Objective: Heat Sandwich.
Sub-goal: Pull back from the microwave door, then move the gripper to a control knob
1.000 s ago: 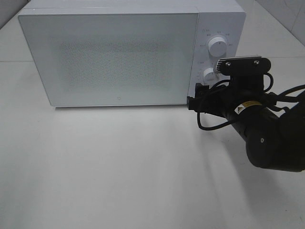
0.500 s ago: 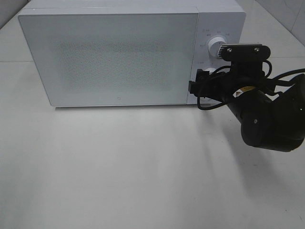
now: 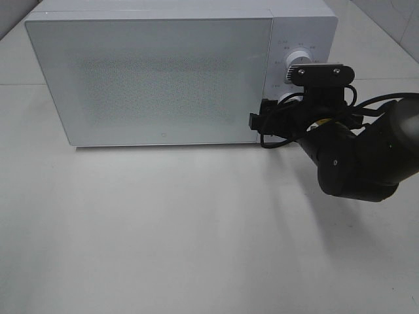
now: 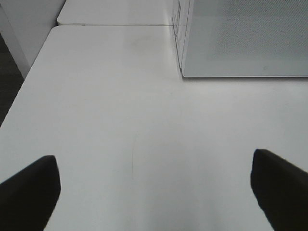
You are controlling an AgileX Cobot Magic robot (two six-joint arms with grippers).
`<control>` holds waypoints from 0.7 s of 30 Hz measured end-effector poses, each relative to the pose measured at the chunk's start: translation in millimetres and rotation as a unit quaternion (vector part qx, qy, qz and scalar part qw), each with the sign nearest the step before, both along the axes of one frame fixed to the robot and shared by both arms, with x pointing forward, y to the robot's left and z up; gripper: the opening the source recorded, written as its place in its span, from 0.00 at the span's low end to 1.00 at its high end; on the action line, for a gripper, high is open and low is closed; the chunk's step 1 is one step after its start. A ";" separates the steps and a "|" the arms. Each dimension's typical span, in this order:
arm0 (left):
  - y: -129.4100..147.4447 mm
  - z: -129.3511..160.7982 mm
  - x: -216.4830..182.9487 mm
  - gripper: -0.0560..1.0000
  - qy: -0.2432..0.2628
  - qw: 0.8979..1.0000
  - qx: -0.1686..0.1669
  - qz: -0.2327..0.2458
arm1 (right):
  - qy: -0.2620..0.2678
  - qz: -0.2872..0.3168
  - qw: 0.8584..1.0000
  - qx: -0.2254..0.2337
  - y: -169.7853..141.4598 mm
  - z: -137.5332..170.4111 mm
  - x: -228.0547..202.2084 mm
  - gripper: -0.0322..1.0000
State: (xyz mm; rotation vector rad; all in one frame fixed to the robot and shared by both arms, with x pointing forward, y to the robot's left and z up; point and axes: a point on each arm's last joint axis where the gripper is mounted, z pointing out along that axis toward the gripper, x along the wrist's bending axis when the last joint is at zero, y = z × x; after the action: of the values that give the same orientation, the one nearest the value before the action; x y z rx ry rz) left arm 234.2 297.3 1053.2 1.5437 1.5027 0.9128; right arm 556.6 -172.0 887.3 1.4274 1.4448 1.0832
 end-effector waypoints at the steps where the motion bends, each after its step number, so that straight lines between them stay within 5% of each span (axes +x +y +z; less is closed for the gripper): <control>1: 0.0 0.0 0.0 0.99 0.000 1.000 0.000 0.000 | 0.000 0.000 1.000 0.000 0.0 0.0 0.0 0.84; 21: 0.0 0.0 0.0 0.99 0.000 1.000 0.000 0.000 | 0.000 -0.003 1.000 0.002 -0.3 0.3 0.4 0.75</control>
State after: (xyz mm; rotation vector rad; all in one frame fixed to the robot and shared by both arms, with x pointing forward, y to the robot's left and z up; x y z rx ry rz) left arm 234.2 297.3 1053.2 1.5437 1.5027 0.9128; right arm 557.1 -172.3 887.6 1.4330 1.4377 1.0822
